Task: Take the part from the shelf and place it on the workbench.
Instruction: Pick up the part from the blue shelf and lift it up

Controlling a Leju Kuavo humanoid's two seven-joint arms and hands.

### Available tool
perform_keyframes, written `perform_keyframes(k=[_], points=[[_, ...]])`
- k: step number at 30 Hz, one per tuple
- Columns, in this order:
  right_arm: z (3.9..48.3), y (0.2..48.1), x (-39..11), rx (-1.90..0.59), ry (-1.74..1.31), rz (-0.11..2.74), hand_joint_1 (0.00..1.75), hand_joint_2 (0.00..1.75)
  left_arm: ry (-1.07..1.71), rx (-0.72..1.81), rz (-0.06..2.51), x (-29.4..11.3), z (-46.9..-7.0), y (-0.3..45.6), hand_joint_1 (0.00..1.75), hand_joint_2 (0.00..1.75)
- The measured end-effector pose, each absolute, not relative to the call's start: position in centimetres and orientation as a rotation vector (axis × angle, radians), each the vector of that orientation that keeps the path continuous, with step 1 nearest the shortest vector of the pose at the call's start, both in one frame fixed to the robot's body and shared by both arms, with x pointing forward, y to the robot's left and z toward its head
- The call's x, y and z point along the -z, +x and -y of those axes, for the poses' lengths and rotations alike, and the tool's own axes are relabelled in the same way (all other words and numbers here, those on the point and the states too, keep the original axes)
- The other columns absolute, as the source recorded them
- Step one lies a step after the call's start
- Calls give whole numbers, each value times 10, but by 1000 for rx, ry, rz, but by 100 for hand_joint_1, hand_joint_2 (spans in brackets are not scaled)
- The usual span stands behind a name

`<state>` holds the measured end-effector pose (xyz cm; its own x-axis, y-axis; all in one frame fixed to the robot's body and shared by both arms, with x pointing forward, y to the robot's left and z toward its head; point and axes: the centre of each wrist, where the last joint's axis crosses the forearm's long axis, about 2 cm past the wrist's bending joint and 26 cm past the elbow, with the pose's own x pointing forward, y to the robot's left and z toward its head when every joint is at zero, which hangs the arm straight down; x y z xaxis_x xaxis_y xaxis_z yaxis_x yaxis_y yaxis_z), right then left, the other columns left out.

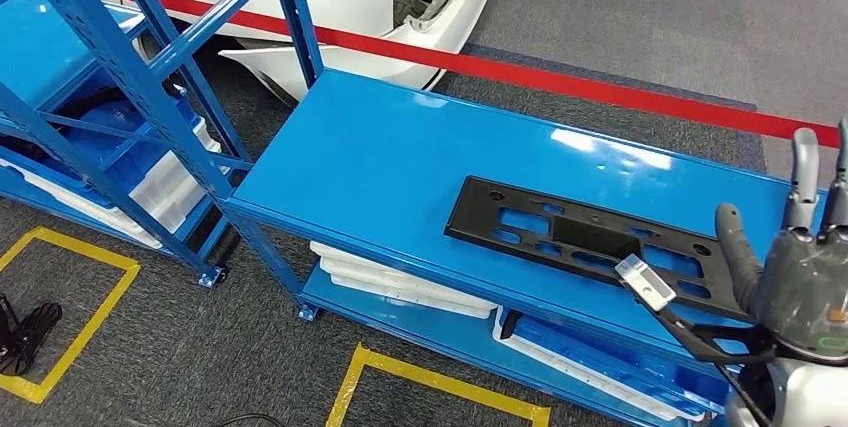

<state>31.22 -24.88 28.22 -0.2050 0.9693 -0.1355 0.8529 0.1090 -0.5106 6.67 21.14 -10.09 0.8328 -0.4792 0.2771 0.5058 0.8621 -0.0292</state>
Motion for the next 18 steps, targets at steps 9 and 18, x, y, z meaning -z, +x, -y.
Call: perform_keyframes(k=[9,18], points=[[246,311,-281,-739,-1772,2153,0,175,-105,522,270,100,-210,69,0,0],[247,314,-277,-701,-1640,2102,0,175,-86,484,268,99,-205,69,0,0]])
